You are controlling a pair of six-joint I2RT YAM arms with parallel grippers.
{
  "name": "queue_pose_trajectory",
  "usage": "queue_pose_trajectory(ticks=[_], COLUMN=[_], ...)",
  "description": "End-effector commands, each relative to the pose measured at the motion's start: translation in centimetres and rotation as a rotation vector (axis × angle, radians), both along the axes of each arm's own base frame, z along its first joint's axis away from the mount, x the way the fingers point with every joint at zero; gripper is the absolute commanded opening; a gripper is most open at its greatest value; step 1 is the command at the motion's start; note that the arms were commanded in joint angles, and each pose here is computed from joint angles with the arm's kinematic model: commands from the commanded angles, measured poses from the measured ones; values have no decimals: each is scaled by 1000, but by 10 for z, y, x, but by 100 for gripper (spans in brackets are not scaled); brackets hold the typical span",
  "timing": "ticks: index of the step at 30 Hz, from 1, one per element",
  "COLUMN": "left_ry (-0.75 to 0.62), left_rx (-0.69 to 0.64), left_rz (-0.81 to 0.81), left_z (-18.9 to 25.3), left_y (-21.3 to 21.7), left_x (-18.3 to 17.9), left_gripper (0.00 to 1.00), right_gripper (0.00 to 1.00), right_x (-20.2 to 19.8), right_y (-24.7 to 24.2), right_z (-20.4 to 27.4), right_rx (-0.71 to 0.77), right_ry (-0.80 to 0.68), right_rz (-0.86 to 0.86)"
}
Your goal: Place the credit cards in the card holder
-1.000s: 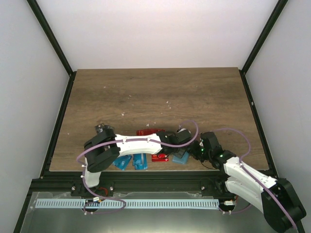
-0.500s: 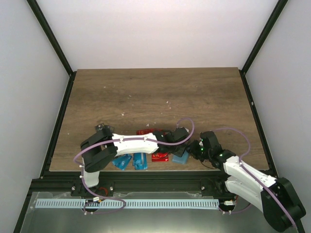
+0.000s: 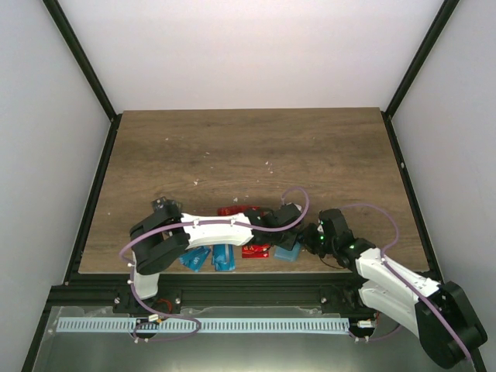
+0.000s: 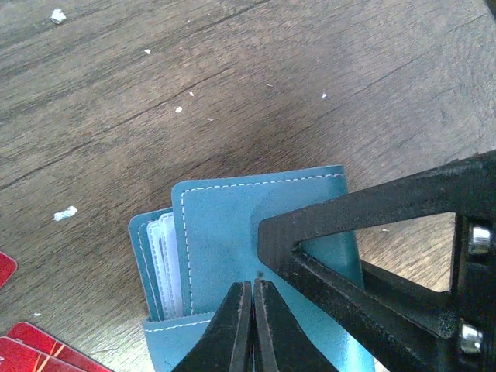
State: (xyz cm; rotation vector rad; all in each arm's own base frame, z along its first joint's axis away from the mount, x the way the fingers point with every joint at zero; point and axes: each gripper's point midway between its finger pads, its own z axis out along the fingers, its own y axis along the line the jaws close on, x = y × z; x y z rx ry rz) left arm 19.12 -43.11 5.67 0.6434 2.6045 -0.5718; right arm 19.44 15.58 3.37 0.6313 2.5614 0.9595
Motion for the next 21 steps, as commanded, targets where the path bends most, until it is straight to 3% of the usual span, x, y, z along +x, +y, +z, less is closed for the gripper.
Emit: queue_pose_trajectory(ticks=[1, 21], left_ry=[4, -4], left_rx=[-28, -34], left_rz=[16, 40], left_z=[-4, -10], left_y=[-6, -7], left_x=[3, 7], left_gripper=[4, 4], right_gripper=[1, 1], right_x=[-14, -14], right_y=[-13, -13], right_z=[-21, -21], right_rx=[-80, -77], right_ry=[85, 89], right_rz=[-15, -20])
